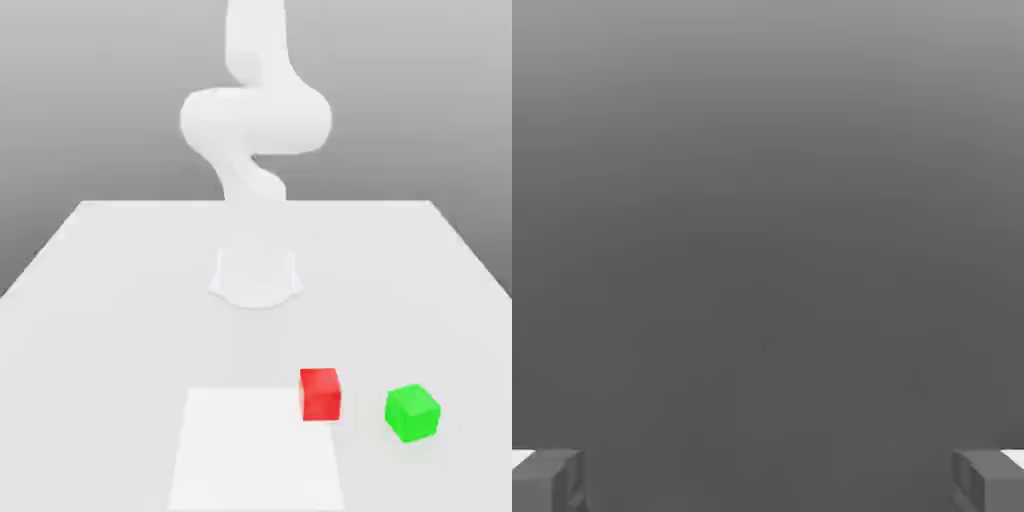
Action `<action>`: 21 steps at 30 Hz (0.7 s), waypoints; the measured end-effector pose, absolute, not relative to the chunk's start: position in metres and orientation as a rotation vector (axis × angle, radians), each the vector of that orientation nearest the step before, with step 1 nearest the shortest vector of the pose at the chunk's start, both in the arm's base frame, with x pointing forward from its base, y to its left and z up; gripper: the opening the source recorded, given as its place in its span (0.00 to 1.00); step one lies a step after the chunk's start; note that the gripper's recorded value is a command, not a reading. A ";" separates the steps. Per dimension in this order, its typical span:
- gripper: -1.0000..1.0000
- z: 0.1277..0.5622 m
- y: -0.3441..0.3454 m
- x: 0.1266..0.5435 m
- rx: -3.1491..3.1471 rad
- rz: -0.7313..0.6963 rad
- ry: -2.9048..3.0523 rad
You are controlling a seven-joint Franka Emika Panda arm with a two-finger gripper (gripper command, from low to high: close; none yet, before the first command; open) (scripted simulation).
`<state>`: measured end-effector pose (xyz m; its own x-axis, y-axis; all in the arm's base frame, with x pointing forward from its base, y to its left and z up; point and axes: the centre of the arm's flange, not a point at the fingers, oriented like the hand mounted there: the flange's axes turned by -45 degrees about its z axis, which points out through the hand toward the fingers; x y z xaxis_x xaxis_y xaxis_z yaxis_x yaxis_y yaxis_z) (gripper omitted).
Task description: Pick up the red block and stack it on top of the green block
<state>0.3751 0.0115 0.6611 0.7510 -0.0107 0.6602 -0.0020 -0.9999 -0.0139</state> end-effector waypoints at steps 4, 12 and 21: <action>0.50 0.562 0.033 0.412 -2.994 -0.878 -0.008; 0.50 0.361 0.070 0.412 -3.092 -0.416 -0.042; 0.50 0.181 0.088 0.344 -3.140 -0.005 -0.067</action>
<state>0.3441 0.0878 0.1813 0.9991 0.0424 0.0035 0.0424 -0.9991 -0.0004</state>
